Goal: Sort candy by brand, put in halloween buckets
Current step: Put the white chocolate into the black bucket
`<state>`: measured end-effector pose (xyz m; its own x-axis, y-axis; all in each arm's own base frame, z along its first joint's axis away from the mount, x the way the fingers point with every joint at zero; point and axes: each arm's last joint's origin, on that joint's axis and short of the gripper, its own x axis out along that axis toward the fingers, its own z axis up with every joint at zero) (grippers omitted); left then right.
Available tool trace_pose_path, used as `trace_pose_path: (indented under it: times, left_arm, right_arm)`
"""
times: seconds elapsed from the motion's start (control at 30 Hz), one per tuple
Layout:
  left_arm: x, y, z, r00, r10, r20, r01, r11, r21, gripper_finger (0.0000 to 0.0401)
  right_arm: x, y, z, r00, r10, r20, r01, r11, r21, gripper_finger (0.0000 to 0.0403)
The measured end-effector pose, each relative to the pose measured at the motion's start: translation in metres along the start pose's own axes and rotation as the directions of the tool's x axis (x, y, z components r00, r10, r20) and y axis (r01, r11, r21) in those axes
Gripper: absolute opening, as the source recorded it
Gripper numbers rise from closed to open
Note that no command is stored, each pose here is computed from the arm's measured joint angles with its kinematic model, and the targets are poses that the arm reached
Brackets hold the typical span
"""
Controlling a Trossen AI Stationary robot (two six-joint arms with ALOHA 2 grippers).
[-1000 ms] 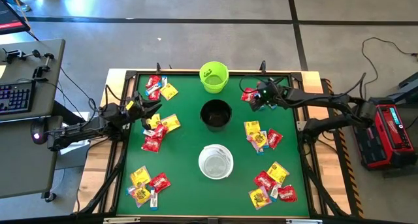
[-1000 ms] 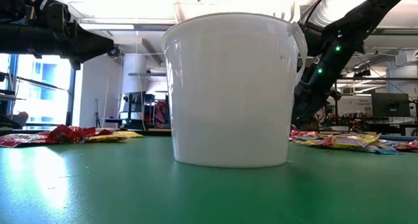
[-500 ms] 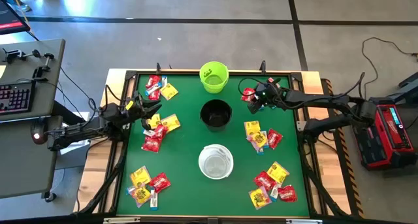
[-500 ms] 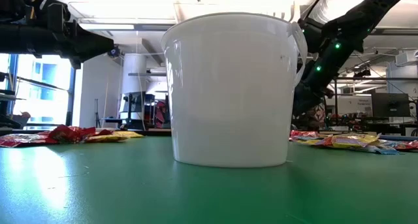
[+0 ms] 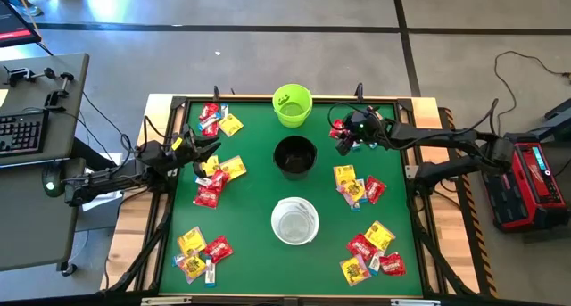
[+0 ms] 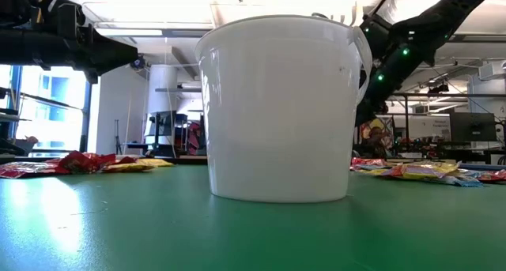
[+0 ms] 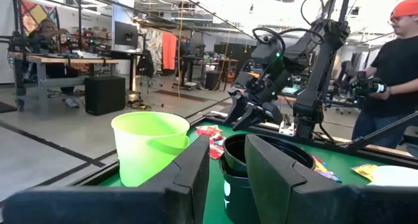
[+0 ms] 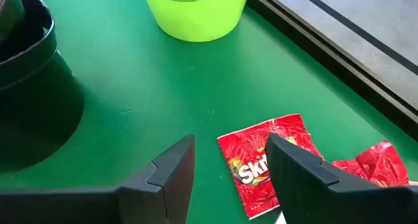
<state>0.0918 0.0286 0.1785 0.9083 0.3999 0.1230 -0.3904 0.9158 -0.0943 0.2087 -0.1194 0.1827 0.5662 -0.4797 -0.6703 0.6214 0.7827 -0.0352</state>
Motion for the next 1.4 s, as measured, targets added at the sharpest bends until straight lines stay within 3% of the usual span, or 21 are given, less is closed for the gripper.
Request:
trace_pose_path:
  times: [0.23,0.43,0.67,0.8,0.93,1.03,1.23,1.4]
  left_arm:
    - [0.000,0.000,0.000,1.000,0.000,0.000,0.000,1.000,0.001,0.0089]
    - [0.000,0.000,0.000,1.000,0.000,0.000,0.000,1.000,0.001,0.0089]
    - [0.000,0.000,0.000,1.000,0.000,0.000,0.000,1.000,-0.002,0.0089]
    - [0.000,0.000,0.000,1.000,0.000,0.000,0.000,1.000,-0.001,0.0089]
    - [0.000,0.000,0.000,1.000,0.000,-0.001,0.000,1.000,-0.001,0.0089]
    - [0.000,0.000,0.000,1.000,0.000,-0.005,0.000,1.000,0.000,0.0089]
    - [0.000,0.000,-0.002,1.000,0.002,-0.025,-0.002,1.000,0.003,0.0089]
    - [0.000,0.000,-0.002,1.000,0.002,-0.024,-0.002,1.000,0.002,0.0089]
  right_arm:
    - [-0.001,0.006,0.004,0.999,0.015,0.045,-0.014,1.000,-0.011,0.0169]
    - [-0.002,0.012,0.003,0.999,0.035,0.040,-0.035,0.999,-0.004,0.0121]
    - [-0.003,0.015,-0.008,0.998,0.020,-0.063,-0.018,0.999,0.038,0.0046]
    - [-0.005,0.017,-0.017,0.990,-0.021,-0.139,0.030,0.997,0.065,0.0030]
    - [-0.007,0.018,-0.026,0.973,-0.081,-0.215,0.101,0.991,0.086,0.0052]
    - [-0.009,0.016,-0.031,0.957,-0.137,-0.254,0.172,0.978,0.120,0.0087]
    - [-0.010,0.015,-0.034,0.946,-0.153,-0.284,0.219,0.951,0.217,0.0162]
    - [-0.009,0.013,-0.033,0.943,-0.184,-0.278,0.257,0.931,0.257,0.0183]
